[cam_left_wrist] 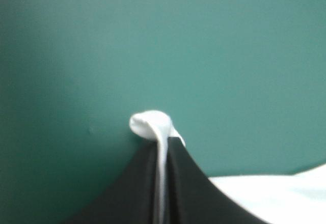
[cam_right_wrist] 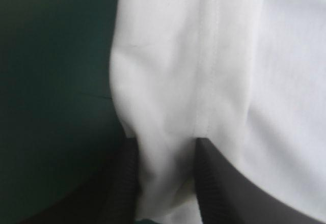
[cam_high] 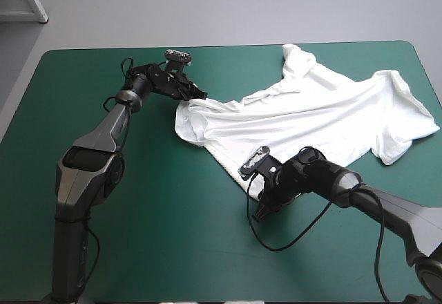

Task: Fold the cloth

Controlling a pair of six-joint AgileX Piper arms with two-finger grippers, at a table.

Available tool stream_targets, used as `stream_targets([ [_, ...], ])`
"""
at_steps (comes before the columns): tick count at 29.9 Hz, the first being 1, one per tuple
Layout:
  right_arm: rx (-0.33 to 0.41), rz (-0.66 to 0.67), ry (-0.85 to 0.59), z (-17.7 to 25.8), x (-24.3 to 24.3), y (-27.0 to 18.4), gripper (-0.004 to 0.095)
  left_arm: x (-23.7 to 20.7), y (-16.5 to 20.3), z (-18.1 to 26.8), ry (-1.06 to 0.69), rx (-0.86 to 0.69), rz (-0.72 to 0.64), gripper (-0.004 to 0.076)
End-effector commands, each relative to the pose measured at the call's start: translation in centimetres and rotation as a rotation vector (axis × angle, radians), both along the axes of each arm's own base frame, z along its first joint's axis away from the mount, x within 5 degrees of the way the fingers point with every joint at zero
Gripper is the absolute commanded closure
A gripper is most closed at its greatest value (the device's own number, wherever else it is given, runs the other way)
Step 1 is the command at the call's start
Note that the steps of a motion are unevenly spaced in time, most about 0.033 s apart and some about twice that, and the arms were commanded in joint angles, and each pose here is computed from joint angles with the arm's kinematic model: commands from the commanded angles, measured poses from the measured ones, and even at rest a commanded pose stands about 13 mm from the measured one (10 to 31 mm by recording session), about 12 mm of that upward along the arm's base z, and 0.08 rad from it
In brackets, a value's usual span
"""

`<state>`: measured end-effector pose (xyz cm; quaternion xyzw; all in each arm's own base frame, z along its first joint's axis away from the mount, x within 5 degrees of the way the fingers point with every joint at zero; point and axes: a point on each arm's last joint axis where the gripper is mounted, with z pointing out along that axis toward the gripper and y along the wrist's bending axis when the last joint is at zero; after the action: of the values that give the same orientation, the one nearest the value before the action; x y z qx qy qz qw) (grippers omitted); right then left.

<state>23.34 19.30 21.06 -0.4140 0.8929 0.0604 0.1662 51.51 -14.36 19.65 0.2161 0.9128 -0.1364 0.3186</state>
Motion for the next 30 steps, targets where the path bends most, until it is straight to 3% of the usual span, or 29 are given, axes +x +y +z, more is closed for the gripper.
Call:
stream_targets([
  [1, 0.018, -0.027, 0.014, -0.7, 0.3, 0.4, 0.0829, -0.8, 0.1, 2.8, -0.008, 0.02, -0.028, 0.0705],
  [2, 0.024, -0.03, 0.01, -0.8, 0.3, 0.4, 0.0922, -0.9, 0.1, 2.8, -0.006, 0.02, -0.028, 0.0705],
  [7, 0.105, -0.092, -0.05, -0.2, 0.8, 0.8, 0.0926, -1.0, 0.1, 3.4, -0.013, 0.018, -0.03, 0.0705],
  [14, 0.246, -0.174, -0.166, 4.0, 0.7, 0.4, 0.0925, -1.4, -0.1, 8.0, -0.087, -0.07, 0.009, 0.0705],
  [20, 0.327, -0.207, -0.351, 12.2, 0.1, -1.1, 0.0925, -2.6, -0.3, 15.2, -0.211, -0.132, -0.03, 0.0705],
  [27, 0.357, -0.223, -0.715, 25.0, -1.4, -4.4, 0.0925, -7.4, 0.9, 26.7, -0.445, -0.251, -0.001, 0.0705],
  [30, 0.405, -0.247, -0.876, 30.8, -2.7, -6.0, 0.0925, -10.7, 1.8, 31.9, -0.586, -0.297, 0.012, 0.0705],
])
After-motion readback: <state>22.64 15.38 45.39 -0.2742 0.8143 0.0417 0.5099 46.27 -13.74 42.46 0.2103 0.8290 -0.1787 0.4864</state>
